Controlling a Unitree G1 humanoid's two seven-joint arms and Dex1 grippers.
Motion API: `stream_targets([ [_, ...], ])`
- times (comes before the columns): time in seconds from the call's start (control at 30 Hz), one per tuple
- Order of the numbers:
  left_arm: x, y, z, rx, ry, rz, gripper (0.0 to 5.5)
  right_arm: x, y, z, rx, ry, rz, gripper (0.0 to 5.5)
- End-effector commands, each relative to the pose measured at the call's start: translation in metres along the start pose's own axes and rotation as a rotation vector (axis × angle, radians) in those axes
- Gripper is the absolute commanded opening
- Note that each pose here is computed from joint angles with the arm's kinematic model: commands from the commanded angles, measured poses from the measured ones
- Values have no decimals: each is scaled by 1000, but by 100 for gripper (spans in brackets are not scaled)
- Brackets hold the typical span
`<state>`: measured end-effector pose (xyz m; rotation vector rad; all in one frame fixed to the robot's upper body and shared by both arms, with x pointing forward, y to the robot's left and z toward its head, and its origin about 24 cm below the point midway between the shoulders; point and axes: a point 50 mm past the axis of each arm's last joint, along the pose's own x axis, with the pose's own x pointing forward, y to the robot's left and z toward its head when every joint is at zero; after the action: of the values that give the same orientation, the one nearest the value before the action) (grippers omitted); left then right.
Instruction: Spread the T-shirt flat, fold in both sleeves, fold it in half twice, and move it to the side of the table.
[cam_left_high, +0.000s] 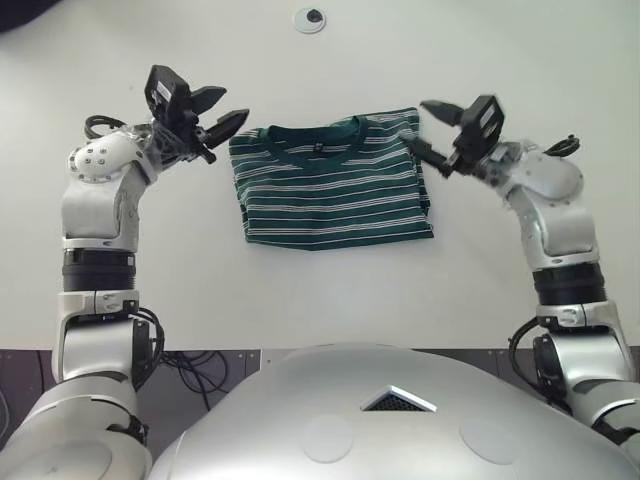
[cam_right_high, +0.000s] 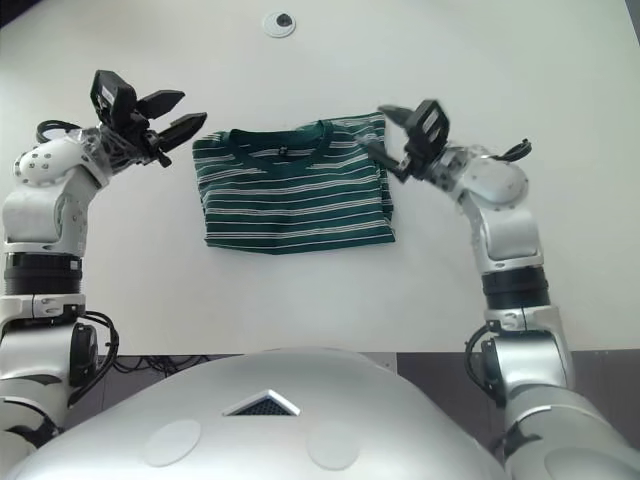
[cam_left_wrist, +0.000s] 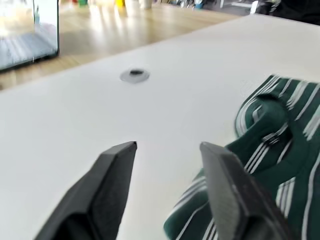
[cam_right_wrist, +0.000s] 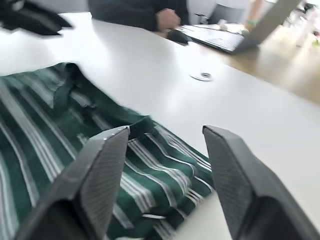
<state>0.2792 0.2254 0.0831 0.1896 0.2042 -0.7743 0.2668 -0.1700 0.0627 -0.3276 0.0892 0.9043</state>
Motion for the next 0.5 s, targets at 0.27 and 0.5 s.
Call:
stream_targets([
  [0.27,-33,-101,-23,551,243,-806,239,-14,37,-23,-623,292,394,272],
  [0.5,0,-22,-33,1374,564,-517,239,-7,111,4,-473,83,748,272],
])
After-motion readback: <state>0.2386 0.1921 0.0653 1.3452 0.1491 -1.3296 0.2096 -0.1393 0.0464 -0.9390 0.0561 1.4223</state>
